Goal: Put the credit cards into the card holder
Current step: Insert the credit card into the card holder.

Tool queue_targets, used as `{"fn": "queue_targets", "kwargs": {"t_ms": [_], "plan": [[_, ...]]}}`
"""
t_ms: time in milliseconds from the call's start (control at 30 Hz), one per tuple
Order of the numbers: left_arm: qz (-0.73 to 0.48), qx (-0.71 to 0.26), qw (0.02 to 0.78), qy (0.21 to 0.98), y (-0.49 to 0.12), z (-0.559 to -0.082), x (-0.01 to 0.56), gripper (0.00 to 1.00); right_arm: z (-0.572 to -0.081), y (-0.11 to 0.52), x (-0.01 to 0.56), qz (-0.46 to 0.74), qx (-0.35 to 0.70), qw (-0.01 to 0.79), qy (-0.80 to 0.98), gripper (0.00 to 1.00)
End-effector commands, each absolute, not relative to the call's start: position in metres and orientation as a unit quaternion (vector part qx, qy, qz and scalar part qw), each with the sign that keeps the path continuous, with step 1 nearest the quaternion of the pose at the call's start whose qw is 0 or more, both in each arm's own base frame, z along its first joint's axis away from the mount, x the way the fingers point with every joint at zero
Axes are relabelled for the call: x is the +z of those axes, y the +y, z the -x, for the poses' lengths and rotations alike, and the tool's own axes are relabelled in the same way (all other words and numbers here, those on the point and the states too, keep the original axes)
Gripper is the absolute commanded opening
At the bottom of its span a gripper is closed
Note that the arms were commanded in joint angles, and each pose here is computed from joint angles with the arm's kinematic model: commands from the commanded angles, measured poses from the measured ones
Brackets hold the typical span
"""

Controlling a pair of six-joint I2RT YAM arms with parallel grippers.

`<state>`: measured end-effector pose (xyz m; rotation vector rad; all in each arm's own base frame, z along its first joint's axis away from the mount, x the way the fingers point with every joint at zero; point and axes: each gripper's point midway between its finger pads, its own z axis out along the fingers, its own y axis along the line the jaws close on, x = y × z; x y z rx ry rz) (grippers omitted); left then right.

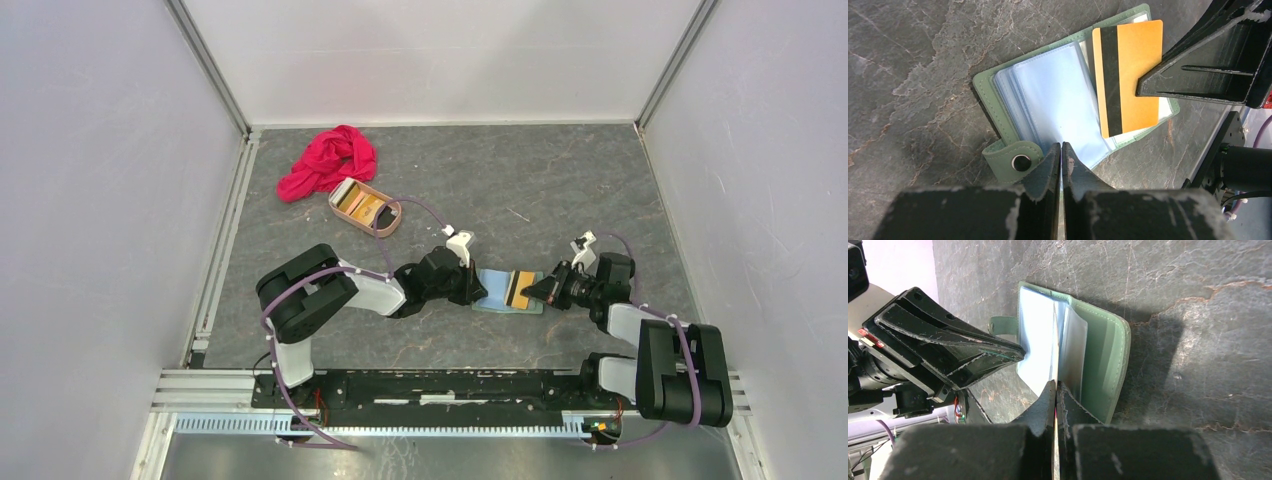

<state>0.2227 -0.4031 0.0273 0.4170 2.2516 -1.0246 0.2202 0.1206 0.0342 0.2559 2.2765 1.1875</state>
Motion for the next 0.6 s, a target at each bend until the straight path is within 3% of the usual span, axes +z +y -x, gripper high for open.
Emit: {"fn": "queue_targets", "kwargs": {"t_ms": [0,567], "plan": [[-0.156,-0.357,0.311,0.867,-0.3908,-0.2228,0.0088,0.10,-0.2196,0.1180,0.0262,-0.097,0.432,0.281,0.851,0.00],[-0.156,-0.356,0.300,0.871,-0.3895,-0.2177,-0.0008,0.08,-0.2225,0.1236,0.0293,-0.094,0.449,0.281,0.843,0.00]]}}
